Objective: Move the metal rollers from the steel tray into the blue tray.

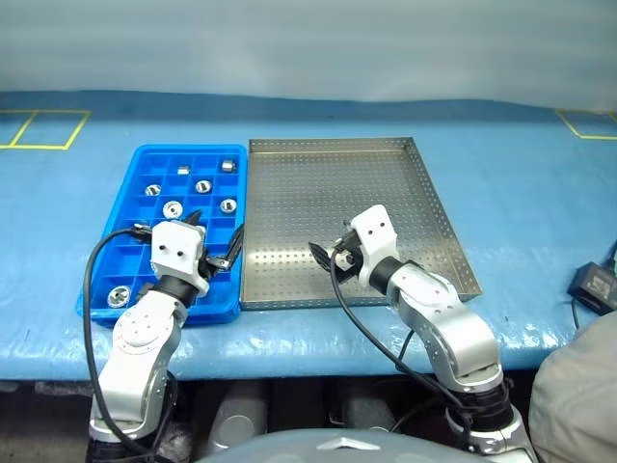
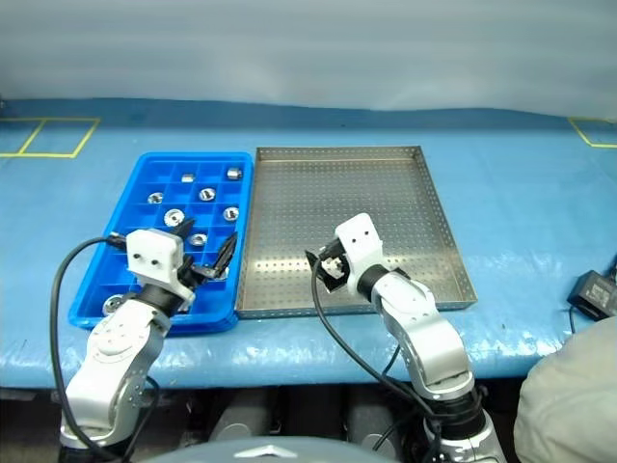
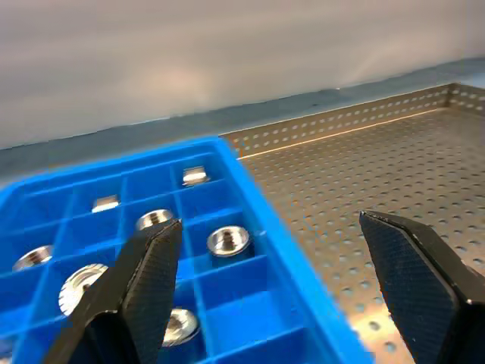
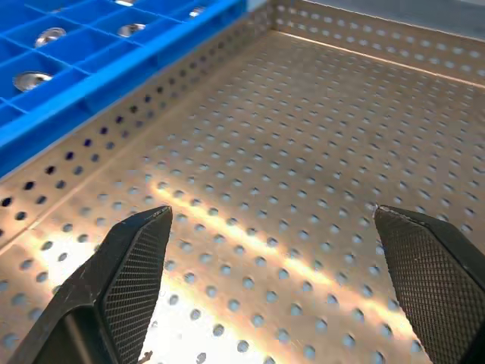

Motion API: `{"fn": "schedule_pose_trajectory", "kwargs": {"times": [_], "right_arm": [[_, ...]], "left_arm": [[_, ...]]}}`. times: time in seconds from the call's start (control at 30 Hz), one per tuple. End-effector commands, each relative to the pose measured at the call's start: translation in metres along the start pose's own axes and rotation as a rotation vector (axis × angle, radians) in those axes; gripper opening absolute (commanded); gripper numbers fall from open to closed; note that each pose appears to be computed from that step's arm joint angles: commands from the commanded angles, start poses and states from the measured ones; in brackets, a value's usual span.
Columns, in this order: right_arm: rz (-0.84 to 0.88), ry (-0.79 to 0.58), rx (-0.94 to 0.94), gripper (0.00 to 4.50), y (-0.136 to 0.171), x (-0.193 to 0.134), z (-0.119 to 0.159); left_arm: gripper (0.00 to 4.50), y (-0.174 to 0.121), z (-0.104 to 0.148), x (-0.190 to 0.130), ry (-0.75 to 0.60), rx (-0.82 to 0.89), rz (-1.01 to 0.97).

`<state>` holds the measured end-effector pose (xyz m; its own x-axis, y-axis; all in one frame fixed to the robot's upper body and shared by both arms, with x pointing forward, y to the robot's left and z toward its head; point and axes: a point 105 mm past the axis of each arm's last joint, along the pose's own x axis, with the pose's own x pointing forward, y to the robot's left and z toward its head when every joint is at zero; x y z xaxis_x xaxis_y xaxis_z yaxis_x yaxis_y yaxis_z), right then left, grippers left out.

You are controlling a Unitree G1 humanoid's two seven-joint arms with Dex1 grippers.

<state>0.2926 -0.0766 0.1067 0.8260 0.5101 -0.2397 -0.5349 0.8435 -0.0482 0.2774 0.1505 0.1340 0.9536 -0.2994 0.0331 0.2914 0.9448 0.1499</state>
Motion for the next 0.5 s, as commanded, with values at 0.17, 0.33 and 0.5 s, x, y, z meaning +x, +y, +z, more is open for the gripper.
{"fn": "schedule_pose_trajectory", "kwargs": {"times": [0.17, 0.33, 0.5], "right_arm": [[-0.078, -0.042, -0.002, 4.48, -0.008, -0.014, 0.004], [-0.091, -0.032, 0.002, 4.48, -0.009, -0.017, 0.001], [-0.097, -0.023, -0.007, 4.48, -0.01, -0.018, -0.001]], "left_arm": [[4.09, -0.017, 0.004, 0.017, -0.023, 0.018, -0.117], [4.09, -0.027, 0.002, 0.021, -0.018, 0.02, -0.168], [4.09, -0.03, -0.004, 0.017, 0.017, 0.025, -0.202]]}}
